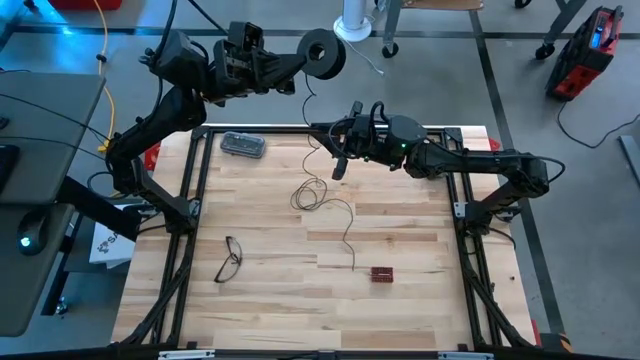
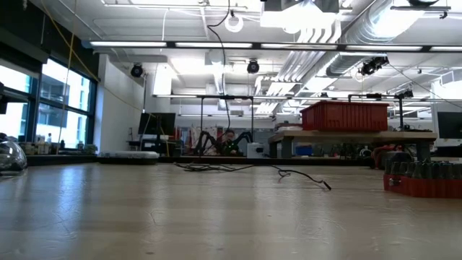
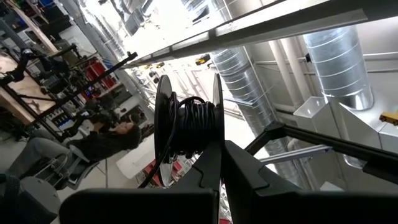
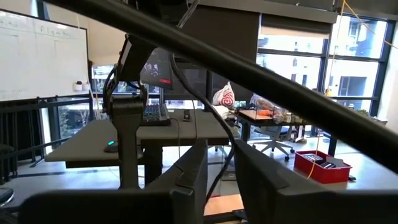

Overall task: Coil cords
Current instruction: Uncoil the black wire from the spool

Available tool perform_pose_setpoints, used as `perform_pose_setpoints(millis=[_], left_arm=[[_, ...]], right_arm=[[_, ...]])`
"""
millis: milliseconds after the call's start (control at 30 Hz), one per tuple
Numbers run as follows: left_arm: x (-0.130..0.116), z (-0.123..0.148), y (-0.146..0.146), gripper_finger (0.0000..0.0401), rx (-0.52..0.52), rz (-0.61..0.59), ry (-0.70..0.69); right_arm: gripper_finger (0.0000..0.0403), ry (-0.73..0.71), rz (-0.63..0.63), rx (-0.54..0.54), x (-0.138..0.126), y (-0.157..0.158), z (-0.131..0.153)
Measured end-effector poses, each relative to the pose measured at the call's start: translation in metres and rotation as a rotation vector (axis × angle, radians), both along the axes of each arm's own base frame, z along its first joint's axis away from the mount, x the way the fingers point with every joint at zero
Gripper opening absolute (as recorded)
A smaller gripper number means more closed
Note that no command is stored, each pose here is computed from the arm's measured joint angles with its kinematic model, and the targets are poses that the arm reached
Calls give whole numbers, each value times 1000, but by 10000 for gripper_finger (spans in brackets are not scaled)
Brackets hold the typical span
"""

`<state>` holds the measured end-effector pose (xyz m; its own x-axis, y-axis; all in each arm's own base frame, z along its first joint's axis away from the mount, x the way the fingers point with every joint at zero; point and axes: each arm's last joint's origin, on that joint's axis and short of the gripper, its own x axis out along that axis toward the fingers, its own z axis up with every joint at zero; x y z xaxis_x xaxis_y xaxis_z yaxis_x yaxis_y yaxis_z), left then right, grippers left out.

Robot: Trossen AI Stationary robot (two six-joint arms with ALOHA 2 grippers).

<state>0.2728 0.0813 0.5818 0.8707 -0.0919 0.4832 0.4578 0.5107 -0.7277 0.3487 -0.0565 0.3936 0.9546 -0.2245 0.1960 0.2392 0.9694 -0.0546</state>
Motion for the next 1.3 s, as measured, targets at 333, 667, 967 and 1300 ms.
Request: perform_pose_setpoints(millis=[333,667,967,1300], left_arm=[[-2,1,-1,1,37,21,-8],[-4,-4,-31,1,-97,-212,140],[-8,-41,-75,1,-142,-274,583],[-42,-46,-77,0,-131,-224,733]], right_arm=[[3,-1,29,97,-5,5,3],[1,100,83,134,-3,15,-7],[0,151,-81,8,-17,-30,35],[0,259,-259,-83,-69,-59,117]])
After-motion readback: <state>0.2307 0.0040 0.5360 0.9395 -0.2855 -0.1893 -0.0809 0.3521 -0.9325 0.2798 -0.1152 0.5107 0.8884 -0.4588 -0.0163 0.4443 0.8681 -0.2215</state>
